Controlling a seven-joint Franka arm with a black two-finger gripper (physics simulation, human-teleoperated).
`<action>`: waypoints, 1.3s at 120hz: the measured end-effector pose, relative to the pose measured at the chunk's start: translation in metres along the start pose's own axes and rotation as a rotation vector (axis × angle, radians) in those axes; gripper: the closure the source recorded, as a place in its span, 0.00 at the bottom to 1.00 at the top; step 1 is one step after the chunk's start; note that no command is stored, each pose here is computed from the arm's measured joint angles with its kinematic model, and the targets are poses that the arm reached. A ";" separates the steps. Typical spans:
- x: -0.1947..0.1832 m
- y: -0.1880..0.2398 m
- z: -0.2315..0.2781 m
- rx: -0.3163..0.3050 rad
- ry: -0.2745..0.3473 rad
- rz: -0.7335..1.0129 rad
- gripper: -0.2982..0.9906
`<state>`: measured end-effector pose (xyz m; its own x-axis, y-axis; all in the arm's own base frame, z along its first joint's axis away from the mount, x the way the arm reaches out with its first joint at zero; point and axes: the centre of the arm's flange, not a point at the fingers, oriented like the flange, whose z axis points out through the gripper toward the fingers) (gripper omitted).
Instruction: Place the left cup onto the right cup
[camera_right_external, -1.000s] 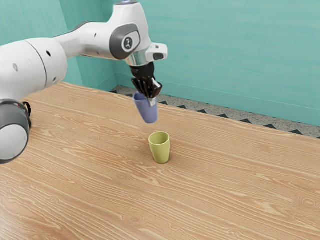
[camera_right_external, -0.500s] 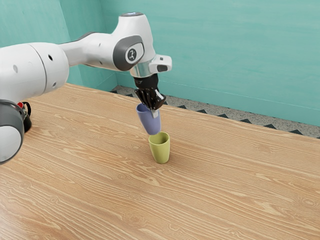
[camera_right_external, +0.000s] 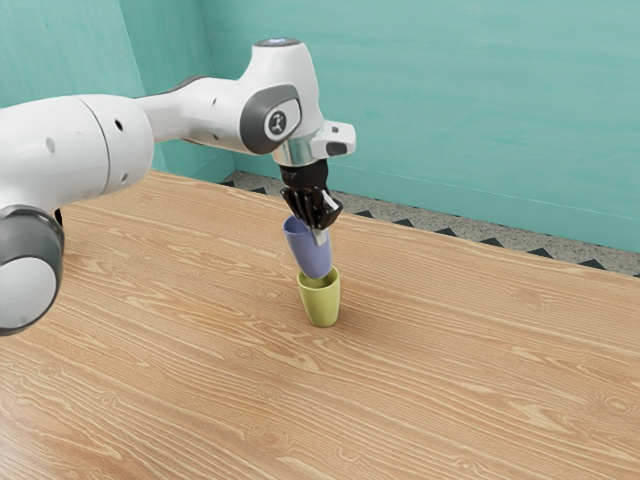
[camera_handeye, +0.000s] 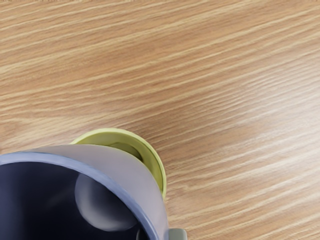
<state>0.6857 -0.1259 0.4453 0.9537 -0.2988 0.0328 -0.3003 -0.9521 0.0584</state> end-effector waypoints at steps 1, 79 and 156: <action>0.000 0.000 0.000 0.000 0.000 0.000 0.84; 0.005 -0.002 0.018 0.000 -0.005 -0.004 0.84; 0.010 0.000 0.043 -0.011 -0.012 -0.006 0.56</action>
<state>0.6955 -0.1315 0.4029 0.9557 -0.2937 0.0201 -0.2944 -0.9532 0.0693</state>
